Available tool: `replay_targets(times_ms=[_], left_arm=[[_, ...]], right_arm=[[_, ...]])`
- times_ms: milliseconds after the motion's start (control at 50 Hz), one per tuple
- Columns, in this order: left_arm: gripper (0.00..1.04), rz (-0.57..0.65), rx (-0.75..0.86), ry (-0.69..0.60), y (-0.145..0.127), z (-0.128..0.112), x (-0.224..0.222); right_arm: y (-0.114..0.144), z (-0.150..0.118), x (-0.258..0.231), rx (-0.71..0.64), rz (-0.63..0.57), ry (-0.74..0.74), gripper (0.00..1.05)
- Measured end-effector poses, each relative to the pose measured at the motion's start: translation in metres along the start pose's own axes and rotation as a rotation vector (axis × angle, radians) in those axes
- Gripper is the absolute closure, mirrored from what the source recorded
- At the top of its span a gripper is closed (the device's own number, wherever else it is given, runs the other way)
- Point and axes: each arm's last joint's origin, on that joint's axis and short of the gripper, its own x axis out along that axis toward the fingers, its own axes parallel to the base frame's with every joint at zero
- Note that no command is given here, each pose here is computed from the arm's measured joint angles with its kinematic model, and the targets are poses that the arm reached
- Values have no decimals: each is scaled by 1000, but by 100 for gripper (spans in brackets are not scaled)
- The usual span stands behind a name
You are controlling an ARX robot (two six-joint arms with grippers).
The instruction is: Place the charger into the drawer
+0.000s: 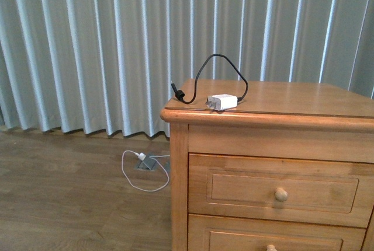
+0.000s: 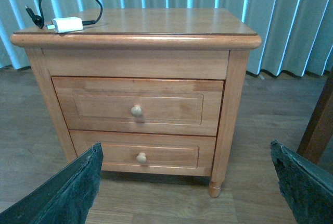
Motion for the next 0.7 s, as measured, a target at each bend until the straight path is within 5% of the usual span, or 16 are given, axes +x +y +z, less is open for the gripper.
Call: replay_targets(times_ms=[700], left_arm=[[6, 0, 0, 0, 0, 0, 0]], right_arm=[[0, 0, 0, 0, 0, 0, 9]])
